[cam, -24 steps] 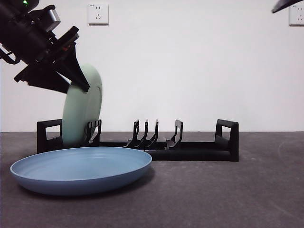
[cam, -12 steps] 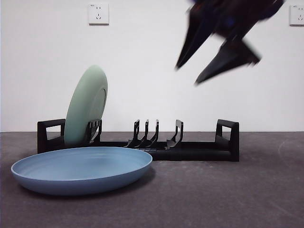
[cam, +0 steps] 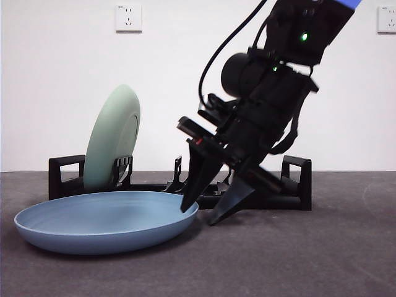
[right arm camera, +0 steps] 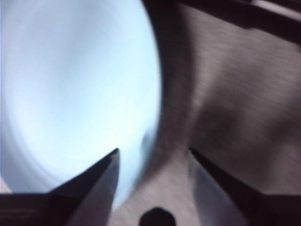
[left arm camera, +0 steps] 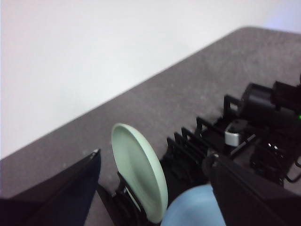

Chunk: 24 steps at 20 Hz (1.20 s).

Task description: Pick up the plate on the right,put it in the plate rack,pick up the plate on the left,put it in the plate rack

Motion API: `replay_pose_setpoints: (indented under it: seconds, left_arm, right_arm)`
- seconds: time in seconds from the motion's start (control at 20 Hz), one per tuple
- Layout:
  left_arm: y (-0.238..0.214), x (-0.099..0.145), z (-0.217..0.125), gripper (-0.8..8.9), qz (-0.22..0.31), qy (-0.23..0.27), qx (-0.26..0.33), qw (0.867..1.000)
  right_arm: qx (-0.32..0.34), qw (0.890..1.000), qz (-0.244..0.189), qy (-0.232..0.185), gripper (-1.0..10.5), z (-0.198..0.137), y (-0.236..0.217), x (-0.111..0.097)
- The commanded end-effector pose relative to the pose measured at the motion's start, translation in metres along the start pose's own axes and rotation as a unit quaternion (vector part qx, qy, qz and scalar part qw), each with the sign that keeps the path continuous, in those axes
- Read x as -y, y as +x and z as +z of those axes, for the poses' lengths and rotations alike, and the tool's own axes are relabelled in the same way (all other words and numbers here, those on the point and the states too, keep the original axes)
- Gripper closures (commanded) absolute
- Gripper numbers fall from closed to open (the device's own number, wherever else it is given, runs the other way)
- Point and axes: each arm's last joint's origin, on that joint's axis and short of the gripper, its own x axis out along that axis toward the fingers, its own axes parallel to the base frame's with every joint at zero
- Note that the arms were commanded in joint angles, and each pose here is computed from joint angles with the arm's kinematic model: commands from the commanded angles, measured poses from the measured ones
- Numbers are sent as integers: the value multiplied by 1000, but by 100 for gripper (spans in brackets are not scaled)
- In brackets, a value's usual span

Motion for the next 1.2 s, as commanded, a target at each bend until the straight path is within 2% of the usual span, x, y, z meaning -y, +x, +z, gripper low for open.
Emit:
replay_pose_setpoints:
  seconds: [0.05, 0.15, 0.4, 0.6, 0.7, 0.8, 0.9, 1.0, 1.2]
  left_arm:
    - [1, 3, -1, 436, 2, 10, -6, 1000]
    - [1, 5, -1, 436, -4, 13, -11, 1000]
    - [3, 9, -4, 436, -22, 30, -26, 999]
    - [14, 27, -6, 436, -92, 102, -47, 989]
    - [21, 43, -6, 436, -134, 119, -53, 982]
    - [29, 63, -7, 436, -176, 140, -63, 972]
    - [39, 83, -10, 436, -195, 168, -85, 963]
    - [49, 106, -17, 436, -209, 219, -120, 945]
    - [62, 145, -35, 437, -191, 327, -180, 908]
  right_arm:
    - [-5, 1000, 13, 11, 827, -1, 8, 0]
    - [-5, 1000, 11, 20, 954, -1, 9, -1]
    - [-19, 999, 9, 38, 963, -4, 7, -2]
    - [-36, 998, 3, 46, 962, -9, -13, -11]
    - [-15, 999, -22, 35, 963, -8, -34, -20]
    - [21, 999, -43, 21, 963, -6, -58, -28]
    - [59, 997, -48, 16, 963, -5, -83, -32]
    - [89, 995, -51, 20, 963, -5, -107, -32]
    - [117, 990, -64, 46, 962, -12, -142, -21]
